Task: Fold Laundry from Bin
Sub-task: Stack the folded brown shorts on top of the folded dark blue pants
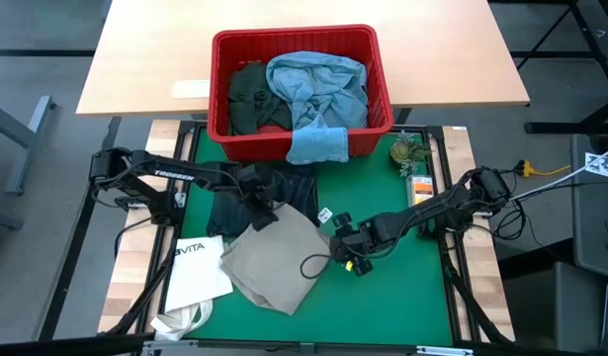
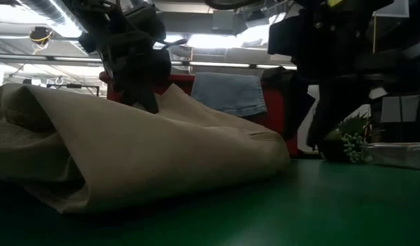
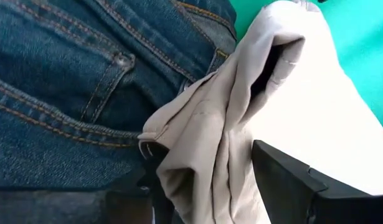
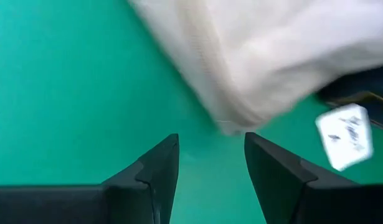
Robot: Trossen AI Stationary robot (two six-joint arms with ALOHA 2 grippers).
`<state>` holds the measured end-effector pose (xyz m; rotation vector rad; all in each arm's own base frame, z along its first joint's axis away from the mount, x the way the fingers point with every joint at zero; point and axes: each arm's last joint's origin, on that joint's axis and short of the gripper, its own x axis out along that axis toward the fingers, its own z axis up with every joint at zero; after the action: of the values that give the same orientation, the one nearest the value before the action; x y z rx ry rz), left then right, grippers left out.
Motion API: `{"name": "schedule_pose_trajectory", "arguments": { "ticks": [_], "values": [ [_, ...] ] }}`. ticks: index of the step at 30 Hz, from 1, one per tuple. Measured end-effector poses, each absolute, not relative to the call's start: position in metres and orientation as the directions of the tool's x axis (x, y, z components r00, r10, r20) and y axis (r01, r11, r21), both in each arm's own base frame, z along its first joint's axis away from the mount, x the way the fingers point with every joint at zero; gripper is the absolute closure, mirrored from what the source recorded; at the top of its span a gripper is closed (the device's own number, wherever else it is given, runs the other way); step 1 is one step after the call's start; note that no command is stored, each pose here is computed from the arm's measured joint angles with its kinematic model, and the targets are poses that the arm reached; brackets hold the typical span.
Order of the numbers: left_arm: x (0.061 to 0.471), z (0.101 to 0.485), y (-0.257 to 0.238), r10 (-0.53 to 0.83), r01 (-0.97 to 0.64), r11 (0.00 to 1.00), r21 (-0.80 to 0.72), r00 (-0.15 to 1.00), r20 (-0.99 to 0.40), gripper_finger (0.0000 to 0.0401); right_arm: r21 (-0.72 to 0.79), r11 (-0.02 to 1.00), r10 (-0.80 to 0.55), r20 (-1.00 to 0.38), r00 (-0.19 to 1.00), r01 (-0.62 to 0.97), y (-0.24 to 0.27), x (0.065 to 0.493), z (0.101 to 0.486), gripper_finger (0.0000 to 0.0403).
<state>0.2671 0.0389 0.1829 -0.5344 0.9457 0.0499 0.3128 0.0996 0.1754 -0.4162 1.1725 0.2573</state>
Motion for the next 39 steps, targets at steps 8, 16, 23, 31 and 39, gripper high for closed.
{"name": "schedule_pose_trajectory", "arguments": {
  "ticks": [8, 16, 23, 31, 39],
  "values": [
    [0.268, 0.183, 0.036, -0.171, -0.271, 0.878, -0.395, 0.593, -0.787, 0.0266, -0.195, 0.909, -0.040, -0.921, 0.387, -0.369, 0.099, 0.314, 0.163, 0.0221],
    [0.268, 0.183, 0.036, -0.168, -0.270, 0.879, -0.393, 0.597, -0.784, 0.0335, -0.189, 0.917, -0.008, -0.890, 0.457, -0.352, 0.098, 0.317, 0.158, 0.0221],
    [0.268, 0.183, 0.036, -0.168, -0.269, 0.879, -0.393, 0.597, -0.784, 0.0368, -0.127, 0.941, 0.052, -0.862, 0.504, -0.314, 0.097, 0.318, 0.151, 0.0221],
    [0.269, 0.183, 0.036, -0.166, -0.268, 0.879, -0.393, 0.601, -0.782, 0.0387, -0.136, 0.942, 0.055, -0.839, 0.542, -0.306, 0.098, 0.320, 0.150, 0.0245],
    [0.271, 0.185, 0.036, -0.183, -0.258, 0.869, -0.422, 0.625, -0.759, 0.0389, -0.178, 0.914, 0.055, -0.837, 0.545, -0.365, 0.098, 0.320, 0.150, 0.0383]
  ]
}}
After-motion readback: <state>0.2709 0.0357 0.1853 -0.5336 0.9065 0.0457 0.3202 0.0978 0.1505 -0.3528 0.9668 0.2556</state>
